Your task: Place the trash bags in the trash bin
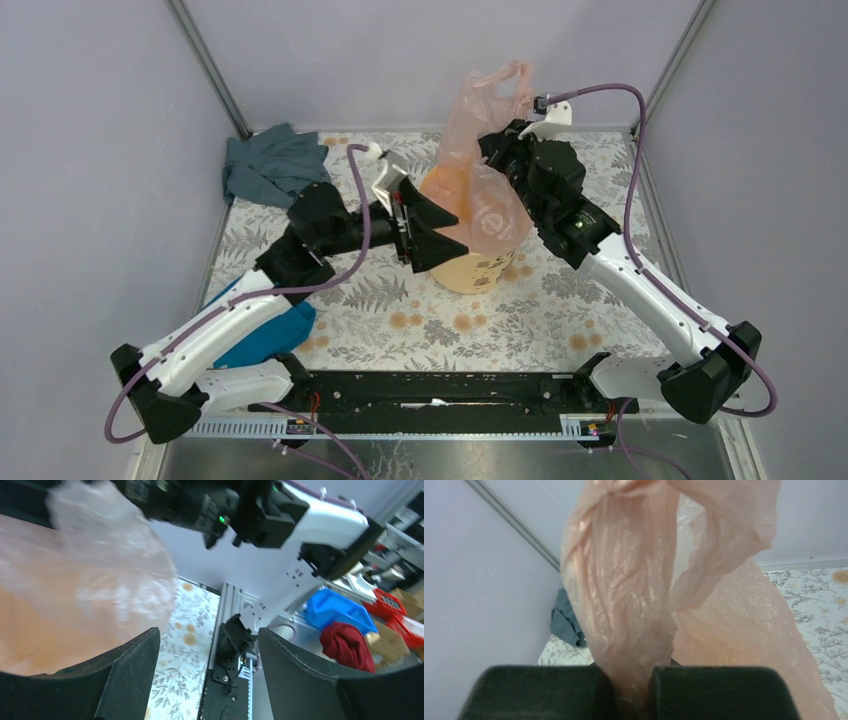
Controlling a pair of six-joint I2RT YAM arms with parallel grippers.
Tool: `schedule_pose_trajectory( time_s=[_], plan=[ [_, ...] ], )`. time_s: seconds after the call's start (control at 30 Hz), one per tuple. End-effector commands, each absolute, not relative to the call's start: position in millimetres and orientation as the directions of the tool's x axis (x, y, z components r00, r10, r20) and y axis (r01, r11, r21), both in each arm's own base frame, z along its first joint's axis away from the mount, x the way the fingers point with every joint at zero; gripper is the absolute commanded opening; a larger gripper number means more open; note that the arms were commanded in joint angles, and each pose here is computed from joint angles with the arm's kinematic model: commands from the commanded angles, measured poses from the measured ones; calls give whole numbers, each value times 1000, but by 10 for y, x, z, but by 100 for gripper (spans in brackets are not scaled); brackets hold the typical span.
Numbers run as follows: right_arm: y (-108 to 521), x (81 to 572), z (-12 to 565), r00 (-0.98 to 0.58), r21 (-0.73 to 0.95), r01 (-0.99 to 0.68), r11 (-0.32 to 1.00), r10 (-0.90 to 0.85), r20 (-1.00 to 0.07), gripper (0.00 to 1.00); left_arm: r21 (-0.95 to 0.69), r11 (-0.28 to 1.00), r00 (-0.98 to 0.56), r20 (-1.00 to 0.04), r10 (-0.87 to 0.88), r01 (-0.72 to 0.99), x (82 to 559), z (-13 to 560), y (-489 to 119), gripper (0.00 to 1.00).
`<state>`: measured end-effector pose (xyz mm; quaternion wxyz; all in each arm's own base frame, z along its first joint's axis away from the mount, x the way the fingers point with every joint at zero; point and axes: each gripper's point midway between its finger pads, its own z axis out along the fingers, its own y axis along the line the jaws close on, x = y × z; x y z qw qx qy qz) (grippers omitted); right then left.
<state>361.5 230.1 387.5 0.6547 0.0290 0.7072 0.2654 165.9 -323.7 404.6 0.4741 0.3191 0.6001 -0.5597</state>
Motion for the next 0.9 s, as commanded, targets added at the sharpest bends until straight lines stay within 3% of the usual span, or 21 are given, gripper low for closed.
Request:
schedule_pose_trajectory(
  time_s=[0.0,0.07,0.2,0.27,0.33,0.4,0.6,0.73,0.87],
  plan=[
    [2222,3747,4263,-71,552,-242,798,553,-830,0,-367,-4,-365,-922,-130,930,1449,3998,-3502,73],
    [2225,3772,4259,-74,580,-226,783,580,-811,0,-389,28,-384,-917,-108,921,1538,3900,-3619,70],
    [2220,3768,4237,-85,621,-209,756,618,-781,0,-395,237,-386,-919,-86,888,2001,3698,-3757,67],
    [2229,3750,4233,-96,631,-212,746,627,-773,0,-328,398,-349,-937,-21,856,2312,3526,-3720,69],
    [2278,3729,4226,-115,636,-232,736,629,-769,0,-281,602,-358,-934,8,748,2709,3376,-3585,63],
    [2332,3721,4203,-134,635,-251,731,624,-770,0,-256,686,-378,-925,30,680,2923,3257,-3524,61],
    [2415,3736,4035,-166,620,-266,738,598,-784,0,-282,776,-448,-894,1,564,3186,2986,-3440,63],
    [2353,3749,3819,-166,566,-239,789,541,-825,0,-307,722,-460,-887,18,620,3013,2985,-3453,64],
    [2370,3688,3594,-177,474,-287,833,440,-880,0,-327,606,-416,-909,8,726,2658,3176,-3401,80]
  ],
)
